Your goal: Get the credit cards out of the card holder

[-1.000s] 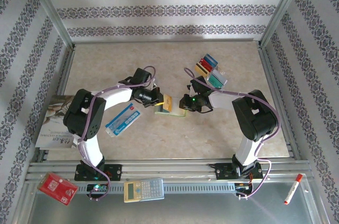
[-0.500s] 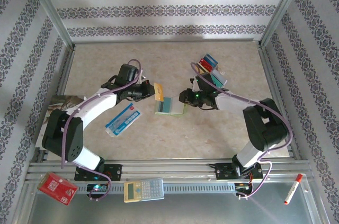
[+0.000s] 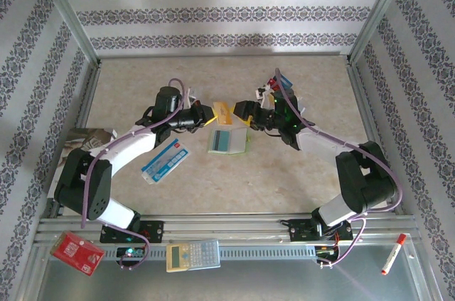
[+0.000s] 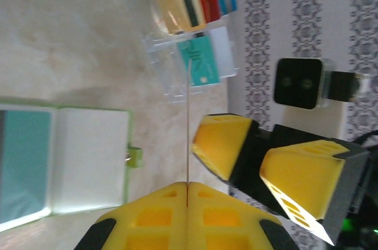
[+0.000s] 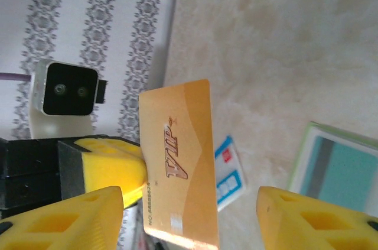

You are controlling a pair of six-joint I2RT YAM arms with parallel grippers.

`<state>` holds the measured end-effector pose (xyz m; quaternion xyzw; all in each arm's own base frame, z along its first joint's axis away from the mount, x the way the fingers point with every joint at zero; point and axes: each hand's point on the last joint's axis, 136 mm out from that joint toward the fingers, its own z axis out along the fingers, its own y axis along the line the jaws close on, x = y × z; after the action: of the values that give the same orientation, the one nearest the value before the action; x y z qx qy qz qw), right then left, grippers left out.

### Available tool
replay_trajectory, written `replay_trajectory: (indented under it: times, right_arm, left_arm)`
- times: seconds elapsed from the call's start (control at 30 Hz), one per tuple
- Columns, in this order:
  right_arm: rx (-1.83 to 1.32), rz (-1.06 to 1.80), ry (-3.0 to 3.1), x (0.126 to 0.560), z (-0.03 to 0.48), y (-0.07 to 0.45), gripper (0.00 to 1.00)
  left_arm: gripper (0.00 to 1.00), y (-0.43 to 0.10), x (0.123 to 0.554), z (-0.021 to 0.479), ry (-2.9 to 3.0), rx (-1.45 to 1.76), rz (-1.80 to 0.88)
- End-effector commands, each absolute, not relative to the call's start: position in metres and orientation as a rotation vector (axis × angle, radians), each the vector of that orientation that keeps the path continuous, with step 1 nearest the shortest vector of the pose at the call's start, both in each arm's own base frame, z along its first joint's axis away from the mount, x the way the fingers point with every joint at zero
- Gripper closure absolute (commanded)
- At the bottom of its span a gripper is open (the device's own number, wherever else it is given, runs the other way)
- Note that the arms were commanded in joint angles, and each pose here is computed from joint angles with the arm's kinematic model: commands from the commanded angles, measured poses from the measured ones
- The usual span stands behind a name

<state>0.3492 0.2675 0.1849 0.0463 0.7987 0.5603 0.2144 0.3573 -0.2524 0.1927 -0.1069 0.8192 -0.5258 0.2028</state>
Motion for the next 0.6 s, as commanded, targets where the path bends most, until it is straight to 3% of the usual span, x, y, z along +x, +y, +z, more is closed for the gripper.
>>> replay_trajectory:
  times: [0.0, 0.23, 0.33, 0.47, 0.57]
  right_arm:
    - [0.079, 1.747, 2.103, 0.348, 0.217, 0.279, 0.38]
    - [0.07, 1.853, 2.034, 0.353, 0.235, 0.283, 0.41]
    - [0.056, 1.877, 2.012, 0.351, 0.238, 0.282, 0.49]
    - [0.023, 1.885, 1.976, 0.348, 0.248, 0.282, 0.66]
    - [0.028, 1.882, 1.965, 0.349, 0.25, 0.28, 0.86]
  left_arm:
    - [1.0, -0.263, 0.354, 0.233, 2.151, -0.235, -1.612]
    - [1.0, -0.267, 0.355, 0.25, 2.089, -0.206, -1.669]
    - [1.0, -0.267, 0.355, 0.249, 2.091, -0.204, -1.66]
    - [1.0, -0.267, 0.356, 0.243, 2.11, -0.214, -1.656]
    - [1.0, -0.266, 0.356, 0.243, 2.108, -0.218, -1.656]
